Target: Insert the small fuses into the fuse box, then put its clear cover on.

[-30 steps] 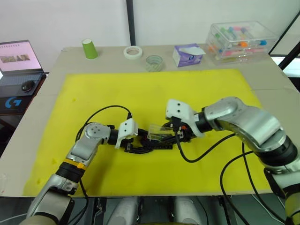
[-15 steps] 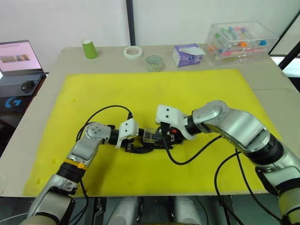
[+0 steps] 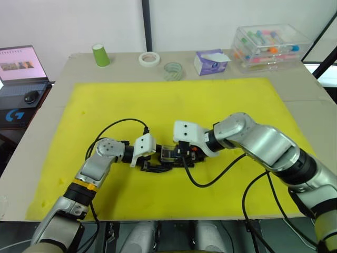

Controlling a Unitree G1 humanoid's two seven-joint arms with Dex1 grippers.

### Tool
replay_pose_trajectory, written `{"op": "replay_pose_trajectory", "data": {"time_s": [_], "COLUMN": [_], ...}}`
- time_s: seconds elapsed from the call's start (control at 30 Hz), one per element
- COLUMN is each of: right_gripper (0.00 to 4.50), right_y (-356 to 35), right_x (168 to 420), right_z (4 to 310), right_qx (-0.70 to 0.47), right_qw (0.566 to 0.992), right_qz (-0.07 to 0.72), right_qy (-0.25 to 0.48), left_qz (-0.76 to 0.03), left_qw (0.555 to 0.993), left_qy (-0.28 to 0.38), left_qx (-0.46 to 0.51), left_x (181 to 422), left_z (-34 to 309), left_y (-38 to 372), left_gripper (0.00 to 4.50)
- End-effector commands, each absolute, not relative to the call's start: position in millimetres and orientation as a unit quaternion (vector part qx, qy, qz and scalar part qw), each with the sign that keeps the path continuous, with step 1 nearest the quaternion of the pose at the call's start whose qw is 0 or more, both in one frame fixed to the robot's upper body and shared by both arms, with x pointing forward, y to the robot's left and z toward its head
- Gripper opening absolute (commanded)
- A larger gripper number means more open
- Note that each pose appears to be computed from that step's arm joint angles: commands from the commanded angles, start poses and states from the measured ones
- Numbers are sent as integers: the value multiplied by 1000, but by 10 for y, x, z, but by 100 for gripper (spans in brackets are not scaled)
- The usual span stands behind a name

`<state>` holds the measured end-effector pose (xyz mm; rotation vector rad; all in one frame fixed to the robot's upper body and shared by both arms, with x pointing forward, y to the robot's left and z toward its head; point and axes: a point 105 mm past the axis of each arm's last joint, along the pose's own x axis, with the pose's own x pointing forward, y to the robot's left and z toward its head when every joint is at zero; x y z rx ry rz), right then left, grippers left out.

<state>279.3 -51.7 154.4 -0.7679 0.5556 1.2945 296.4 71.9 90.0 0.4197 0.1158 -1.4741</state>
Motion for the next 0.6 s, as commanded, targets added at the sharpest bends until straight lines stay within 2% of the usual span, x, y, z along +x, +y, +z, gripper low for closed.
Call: {"op": "replay_pose_trajectory", "data": {"time_s": [0.03,0.33,0.5,0.6], "right_gripper": [188,188,349,349], "right_y": [-561,-543,-520,-517], "right_x": [2810,2831,2842,2852], "right_z": [1535,1533,1559,1587], "right_qx": [-355,-357,-353,-353], "right_qw": [693,692,695,696], "right_qz": [574,575,575,575], "right_qy": [254,252,248,245], "left_qz": [-657,-657,-656,-655], "left_qw": [725,725,726,727], "left_qy": [64,66,67,67], "left_qx": [196,197,196,197], "left_x": [2965,2951,2944,2946], "left_z": [834,821,815,811], "left_y": [723,719,721,728], "left_gripper": [275,275,275,275]}}
